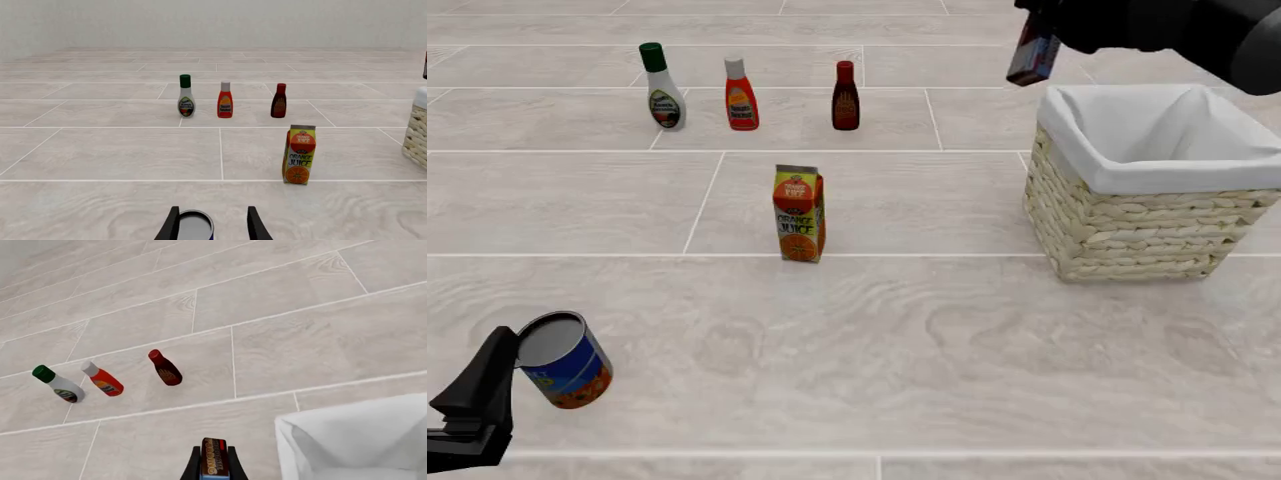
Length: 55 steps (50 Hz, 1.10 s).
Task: Pick the chocolate pudding and place it in the basket.
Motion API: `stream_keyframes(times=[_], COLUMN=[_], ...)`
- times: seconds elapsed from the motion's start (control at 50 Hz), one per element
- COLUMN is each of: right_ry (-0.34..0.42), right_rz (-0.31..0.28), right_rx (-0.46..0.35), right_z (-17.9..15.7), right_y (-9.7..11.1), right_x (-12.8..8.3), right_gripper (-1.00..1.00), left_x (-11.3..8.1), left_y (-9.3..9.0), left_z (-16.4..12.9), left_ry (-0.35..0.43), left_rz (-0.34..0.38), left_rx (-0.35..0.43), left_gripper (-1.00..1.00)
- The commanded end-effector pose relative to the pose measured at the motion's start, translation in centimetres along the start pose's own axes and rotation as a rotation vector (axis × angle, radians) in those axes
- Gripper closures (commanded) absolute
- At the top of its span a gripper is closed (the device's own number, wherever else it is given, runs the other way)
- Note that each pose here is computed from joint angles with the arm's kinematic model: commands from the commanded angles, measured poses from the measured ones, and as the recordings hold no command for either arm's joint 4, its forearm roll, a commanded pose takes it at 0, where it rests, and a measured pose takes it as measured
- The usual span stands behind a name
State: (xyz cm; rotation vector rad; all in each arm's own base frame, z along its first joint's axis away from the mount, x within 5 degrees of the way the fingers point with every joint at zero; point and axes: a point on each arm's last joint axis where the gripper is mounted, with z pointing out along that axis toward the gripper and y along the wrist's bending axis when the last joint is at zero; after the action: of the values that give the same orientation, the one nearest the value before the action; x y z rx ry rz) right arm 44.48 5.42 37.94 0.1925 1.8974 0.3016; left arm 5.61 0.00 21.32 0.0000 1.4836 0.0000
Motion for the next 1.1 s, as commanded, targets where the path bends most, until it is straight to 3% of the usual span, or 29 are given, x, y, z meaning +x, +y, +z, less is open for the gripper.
stream_keyframes(times=[0.02, 0.38, 0.72, 1.1], right_ry=[-0.058, -0.112, -0.148, -0.188], right_rz=[-0.002, -0.006, -0.009, -0.052], right_rx=[0.019, 0.055, 0.13, 0.199], right_z=[-1.7, -3.0, -3.7, -4.9], right_y=[-1.2, -3.0, -6.5, -9.6], right_x=[-1.6, -3.2, -3.7, -3.9], right_gripper=[1.0, 1.0, 1.0, 1.0], left_x=[0.0, 0.0, 0.0, 0.0], left_y=[0.0, 0.0, 0.0, 0.0], left_z=[0.0, 0.0, 0.0, 0.0], left_ry=[0.0, 0.0, 0.0, 0.0], left_rz=[0.0, 0.0, 0.0, 0.0], left_rx=[0.0, 0.0, 0.0, 0.0], left_gripper=[-1.0, -1.0, -1.0, -1.0])
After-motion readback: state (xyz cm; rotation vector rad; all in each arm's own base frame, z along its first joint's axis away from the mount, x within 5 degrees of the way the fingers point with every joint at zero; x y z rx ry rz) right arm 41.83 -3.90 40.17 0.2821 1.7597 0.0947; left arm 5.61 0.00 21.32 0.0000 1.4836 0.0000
